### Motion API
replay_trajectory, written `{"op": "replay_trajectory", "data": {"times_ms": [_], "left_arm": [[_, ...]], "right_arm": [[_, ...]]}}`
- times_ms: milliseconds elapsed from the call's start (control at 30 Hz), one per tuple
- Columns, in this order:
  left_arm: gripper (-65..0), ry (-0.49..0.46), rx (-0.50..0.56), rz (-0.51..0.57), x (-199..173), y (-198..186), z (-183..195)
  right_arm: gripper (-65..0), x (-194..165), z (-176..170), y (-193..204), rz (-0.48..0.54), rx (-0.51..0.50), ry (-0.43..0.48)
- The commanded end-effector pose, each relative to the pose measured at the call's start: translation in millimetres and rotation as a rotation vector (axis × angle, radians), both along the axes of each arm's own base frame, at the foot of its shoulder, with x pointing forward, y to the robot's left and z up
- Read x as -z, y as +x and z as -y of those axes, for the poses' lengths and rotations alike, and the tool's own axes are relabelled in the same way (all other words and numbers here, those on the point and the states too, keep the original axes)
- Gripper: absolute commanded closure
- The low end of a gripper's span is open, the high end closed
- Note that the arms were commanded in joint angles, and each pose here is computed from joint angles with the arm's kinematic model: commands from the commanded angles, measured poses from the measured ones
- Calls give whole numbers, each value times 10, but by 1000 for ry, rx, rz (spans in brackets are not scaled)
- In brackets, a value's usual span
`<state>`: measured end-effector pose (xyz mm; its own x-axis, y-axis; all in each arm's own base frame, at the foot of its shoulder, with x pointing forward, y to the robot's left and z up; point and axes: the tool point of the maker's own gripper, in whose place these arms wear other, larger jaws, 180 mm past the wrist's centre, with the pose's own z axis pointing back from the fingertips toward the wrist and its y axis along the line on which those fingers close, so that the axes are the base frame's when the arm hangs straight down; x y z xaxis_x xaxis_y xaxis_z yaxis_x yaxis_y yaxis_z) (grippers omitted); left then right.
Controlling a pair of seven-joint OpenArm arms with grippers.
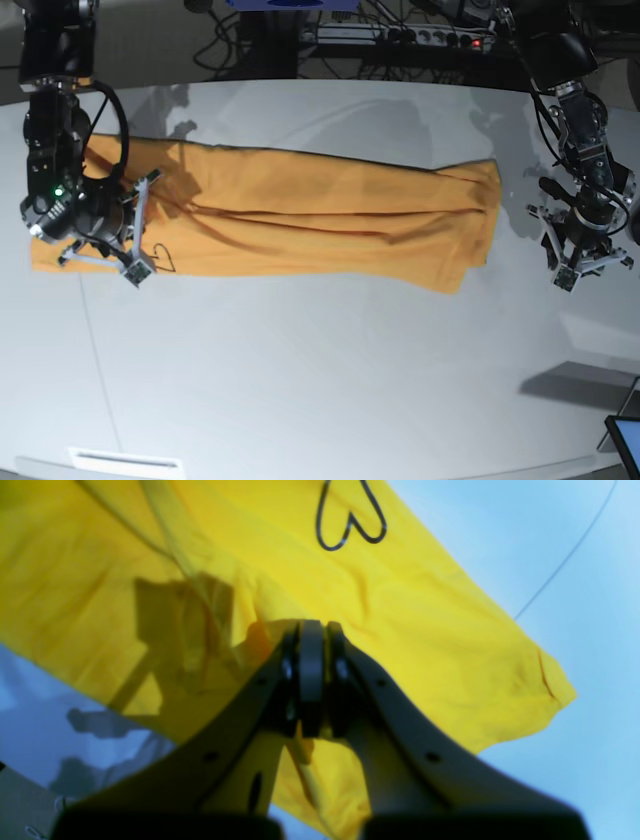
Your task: Fold the T-shirt properly
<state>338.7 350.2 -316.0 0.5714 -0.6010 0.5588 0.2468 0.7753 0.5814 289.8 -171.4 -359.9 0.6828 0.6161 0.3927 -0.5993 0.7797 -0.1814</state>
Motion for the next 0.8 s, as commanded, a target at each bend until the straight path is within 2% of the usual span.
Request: {"op": "replay_trajectory", "data": {"times_ms": [0, 233, 433, 767], "left_arm": [[-217, 19, 4, 54, -188, 88, -44], [-217, 19, 0, 56, -193, 83, -58], [-217, 18, 2, 55, -188, 85, -53], [-217, 18, -1, 56, -192, 82, -63]], "right_arm": [[-3, -91, 34, 44, 32, 0, -7], [-3, 55, 4, -171, -19, -5, 1], [-3, 12, -154, -287, -2, -30, 25], [-3, 100, -179, -434, -35, -35, 31]]}}
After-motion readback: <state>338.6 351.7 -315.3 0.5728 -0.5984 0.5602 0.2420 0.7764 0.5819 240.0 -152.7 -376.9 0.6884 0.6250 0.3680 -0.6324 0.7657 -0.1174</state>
